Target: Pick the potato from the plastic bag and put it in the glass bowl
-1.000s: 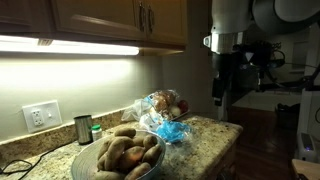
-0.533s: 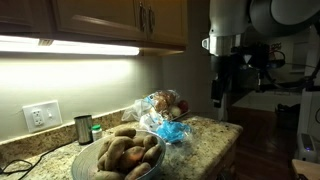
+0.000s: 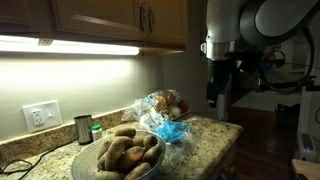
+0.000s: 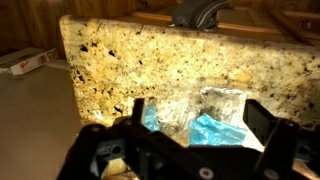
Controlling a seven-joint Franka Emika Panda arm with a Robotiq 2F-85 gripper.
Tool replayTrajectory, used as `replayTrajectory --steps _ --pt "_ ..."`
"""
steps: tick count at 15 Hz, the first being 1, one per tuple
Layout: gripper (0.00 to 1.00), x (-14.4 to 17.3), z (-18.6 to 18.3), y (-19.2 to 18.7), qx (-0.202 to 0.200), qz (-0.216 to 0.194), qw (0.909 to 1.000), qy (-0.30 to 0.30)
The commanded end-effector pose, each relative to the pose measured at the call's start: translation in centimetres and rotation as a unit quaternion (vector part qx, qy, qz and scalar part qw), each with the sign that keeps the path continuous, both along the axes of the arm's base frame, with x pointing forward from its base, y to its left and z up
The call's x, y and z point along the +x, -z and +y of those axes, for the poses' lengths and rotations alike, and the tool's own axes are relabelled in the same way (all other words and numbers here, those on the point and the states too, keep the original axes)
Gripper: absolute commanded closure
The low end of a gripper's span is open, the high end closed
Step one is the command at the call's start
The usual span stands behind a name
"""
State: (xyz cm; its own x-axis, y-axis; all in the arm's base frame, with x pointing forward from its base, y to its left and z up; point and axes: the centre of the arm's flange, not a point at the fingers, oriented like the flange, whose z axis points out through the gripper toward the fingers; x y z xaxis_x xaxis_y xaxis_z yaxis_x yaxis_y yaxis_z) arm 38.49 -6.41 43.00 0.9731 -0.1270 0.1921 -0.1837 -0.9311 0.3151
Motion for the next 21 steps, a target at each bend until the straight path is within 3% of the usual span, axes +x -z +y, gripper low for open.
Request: replayTrajectory --steps 1,5,14,15,21 --pt "0.00 1.9 -2.7 0.6 -0.001 -0.023 0.9997 0.004" --pt "0.00 4.1 -5.4 1.3 0.015 -0.042 0.9990 0.003" --pt "0.00 8.6 -11.6 2.8 0.036 -0.029 0.9982 0.038" --pt "0.00 7.4 -10.0 2.6 0.029 -0.032 0.9982 0.040" --pt "0.00 8.1 -9.9 3.4 0.024 -0.024 0.9986 0.039"
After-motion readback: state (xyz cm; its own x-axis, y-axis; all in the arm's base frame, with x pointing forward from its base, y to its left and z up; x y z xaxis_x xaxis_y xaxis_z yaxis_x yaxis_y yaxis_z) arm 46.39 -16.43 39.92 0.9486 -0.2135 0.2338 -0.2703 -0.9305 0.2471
